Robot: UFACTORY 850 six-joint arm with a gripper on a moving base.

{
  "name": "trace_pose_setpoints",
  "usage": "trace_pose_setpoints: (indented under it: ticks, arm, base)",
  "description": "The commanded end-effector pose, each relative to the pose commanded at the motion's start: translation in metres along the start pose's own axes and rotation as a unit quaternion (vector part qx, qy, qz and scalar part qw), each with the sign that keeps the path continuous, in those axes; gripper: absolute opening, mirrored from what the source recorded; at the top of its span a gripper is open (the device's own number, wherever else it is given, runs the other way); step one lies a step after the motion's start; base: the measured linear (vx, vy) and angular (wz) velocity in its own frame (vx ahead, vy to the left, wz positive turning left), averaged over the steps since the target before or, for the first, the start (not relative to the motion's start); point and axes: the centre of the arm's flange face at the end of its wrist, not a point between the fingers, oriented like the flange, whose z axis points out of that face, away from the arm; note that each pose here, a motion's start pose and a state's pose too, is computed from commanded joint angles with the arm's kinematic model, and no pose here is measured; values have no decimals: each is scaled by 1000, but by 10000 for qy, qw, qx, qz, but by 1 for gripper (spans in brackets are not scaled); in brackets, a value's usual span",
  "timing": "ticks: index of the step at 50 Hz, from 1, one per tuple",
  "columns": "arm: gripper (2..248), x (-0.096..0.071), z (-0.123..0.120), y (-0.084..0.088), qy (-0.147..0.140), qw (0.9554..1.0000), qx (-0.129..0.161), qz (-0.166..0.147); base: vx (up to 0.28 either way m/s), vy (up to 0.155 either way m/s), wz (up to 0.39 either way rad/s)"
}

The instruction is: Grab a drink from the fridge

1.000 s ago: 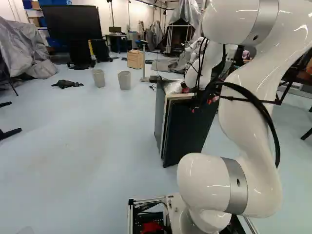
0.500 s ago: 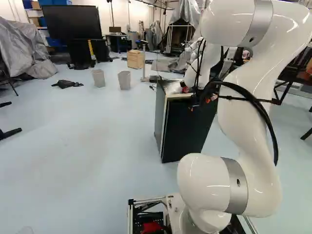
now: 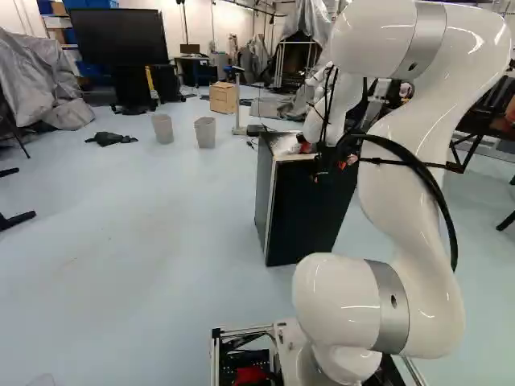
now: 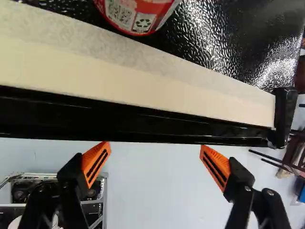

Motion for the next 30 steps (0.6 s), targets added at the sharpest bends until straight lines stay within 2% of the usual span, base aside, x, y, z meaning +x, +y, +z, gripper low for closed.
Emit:
trace_pose_setpoints:
  ticks: [9,30]
  arm:
    - [247,-8,-3,-3,-34,10000,18,4]
    - [247,-41,-17,-14,-154,9998,80,33]
  base:
    - [0,0,0]
    - [0,0,0]
